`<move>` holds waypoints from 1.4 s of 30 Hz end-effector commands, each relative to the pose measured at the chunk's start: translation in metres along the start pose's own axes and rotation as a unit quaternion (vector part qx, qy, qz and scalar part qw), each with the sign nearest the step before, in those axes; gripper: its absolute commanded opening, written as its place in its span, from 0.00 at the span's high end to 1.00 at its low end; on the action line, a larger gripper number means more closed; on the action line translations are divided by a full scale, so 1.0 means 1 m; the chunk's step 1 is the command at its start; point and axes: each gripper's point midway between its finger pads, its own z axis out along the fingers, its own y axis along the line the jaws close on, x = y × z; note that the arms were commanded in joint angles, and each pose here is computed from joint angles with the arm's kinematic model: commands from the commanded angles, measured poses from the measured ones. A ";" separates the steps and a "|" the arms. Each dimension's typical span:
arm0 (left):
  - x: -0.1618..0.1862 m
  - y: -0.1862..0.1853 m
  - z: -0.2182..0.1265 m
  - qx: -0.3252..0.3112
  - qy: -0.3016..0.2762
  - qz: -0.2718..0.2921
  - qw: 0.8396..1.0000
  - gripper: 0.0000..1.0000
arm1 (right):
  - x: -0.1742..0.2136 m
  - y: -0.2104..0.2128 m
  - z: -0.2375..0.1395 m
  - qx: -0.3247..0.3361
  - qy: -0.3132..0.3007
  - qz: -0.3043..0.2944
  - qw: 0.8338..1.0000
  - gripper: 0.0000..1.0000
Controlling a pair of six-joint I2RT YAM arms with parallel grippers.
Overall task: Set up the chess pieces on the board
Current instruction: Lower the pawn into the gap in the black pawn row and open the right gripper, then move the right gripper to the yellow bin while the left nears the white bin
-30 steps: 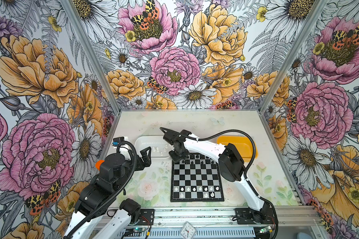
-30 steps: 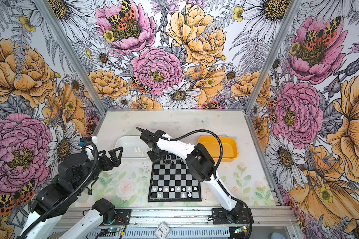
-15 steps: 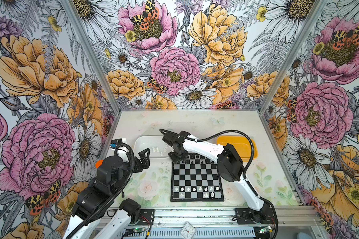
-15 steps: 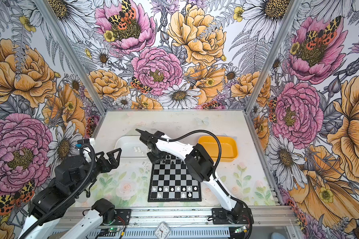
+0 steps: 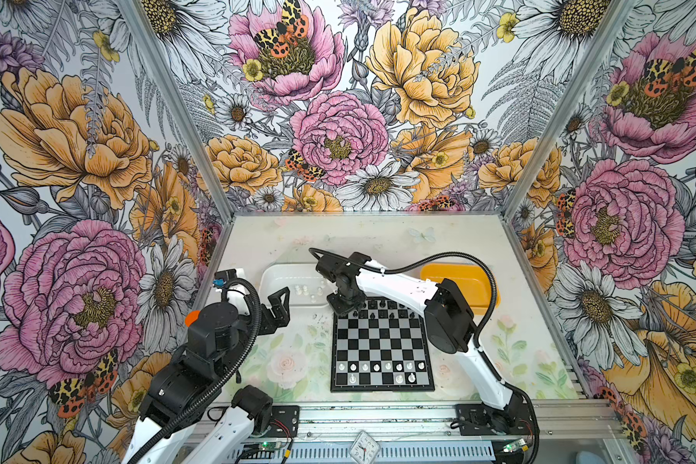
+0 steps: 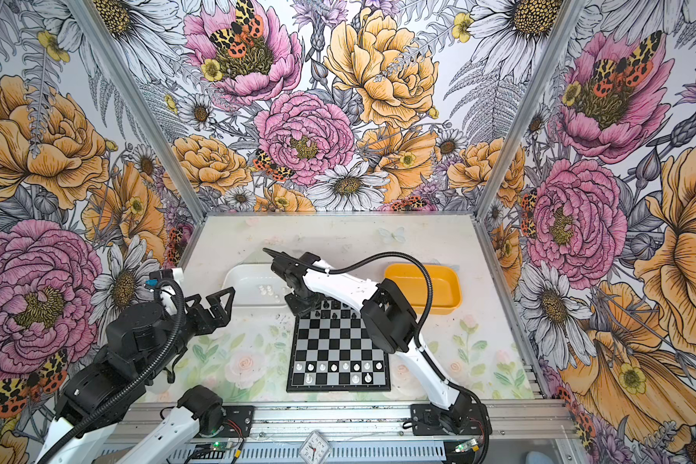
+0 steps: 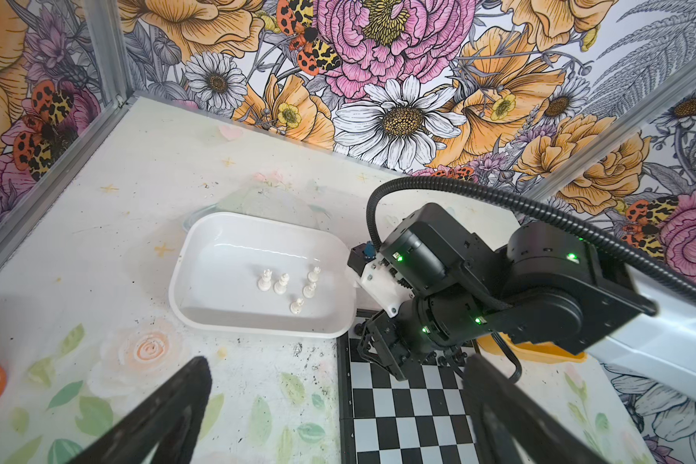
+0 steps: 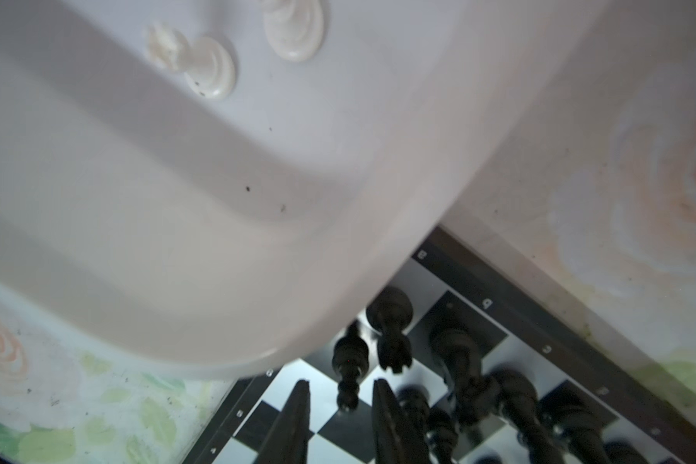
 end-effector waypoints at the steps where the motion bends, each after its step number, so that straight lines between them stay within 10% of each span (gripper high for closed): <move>1: -0.009 0.005 -0.007 -0.011 -0.019 0.005 1.000 0.01 | -0.016 0.011 -0.057 -0.026 -0.060 -0.017 0.998 0.68; 20: -0.004 -0.028 0.102 -0.056 0.089 0.036 0.994 0.01 | -0.007 -0.114 -0.231 0.090 -0.210 0.066 0.971 0.34; 42: 0.064 0.063 0.185 -0.257 0.246 -0.095 0.930 0.34 | 0.038 -0.157 -0.233 0.081 -0.228 0.128 0.962 0.32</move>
